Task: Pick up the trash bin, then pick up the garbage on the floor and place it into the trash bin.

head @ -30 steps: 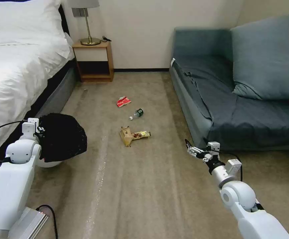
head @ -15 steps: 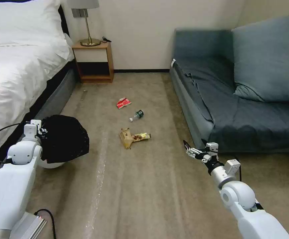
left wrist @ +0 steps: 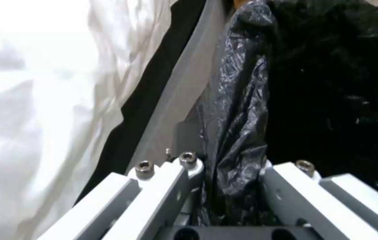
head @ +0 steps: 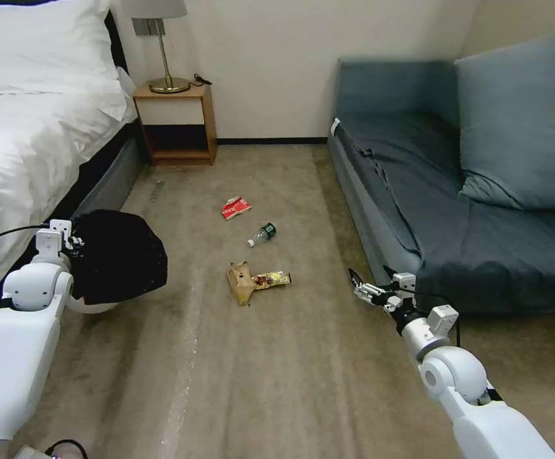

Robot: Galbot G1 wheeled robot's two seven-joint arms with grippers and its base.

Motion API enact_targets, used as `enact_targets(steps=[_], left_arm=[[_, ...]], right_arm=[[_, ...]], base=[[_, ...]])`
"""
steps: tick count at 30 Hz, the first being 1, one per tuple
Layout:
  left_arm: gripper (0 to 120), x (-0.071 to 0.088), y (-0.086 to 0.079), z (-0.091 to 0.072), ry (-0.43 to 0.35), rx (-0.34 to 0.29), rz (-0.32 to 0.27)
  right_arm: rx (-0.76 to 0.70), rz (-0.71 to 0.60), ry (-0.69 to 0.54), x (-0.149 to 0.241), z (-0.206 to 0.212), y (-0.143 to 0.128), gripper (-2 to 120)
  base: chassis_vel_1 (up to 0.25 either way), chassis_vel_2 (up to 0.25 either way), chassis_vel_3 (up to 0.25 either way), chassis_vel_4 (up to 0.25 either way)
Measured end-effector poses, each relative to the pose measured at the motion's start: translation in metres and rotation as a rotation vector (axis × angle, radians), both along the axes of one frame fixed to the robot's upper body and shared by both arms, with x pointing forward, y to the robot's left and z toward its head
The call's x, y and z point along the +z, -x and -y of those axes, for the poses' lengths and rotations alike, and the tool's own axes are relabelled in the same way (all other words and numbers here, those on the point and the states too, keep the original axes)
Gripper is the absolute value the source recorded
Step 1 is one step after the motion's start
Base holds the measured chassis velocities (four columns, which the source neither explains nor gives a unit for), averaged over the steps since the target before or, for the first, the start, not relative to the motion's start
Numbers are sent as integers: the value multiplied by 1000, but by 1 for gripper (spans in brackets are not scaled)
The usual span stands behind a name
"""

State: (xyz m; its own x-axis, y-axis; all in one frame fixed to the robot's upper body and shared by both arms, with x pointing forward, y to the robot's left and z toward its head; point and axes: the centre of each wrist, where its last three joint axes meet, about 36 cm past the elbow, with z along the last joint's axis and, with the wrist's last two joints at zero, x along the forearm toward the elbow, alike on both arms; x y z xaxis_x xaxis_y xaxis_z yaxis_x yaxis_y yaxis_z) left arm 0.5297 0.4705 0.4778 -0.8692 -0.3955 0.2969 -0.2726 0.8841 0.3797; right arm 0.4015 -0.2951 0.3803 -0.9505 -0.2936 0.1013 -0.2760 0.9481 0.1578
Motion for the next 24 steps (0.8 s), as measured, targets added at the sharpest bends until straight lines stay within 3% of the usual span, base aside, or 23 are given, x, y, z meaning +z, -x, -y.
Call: enact_targets(steps=[24], left_arm=[[4, 8, 1, -1, 10, 9, 5]], right_arm=[[8, -3, -2, 1, -4, -1, 100]], base=[[-120, 120, 126, -118]])
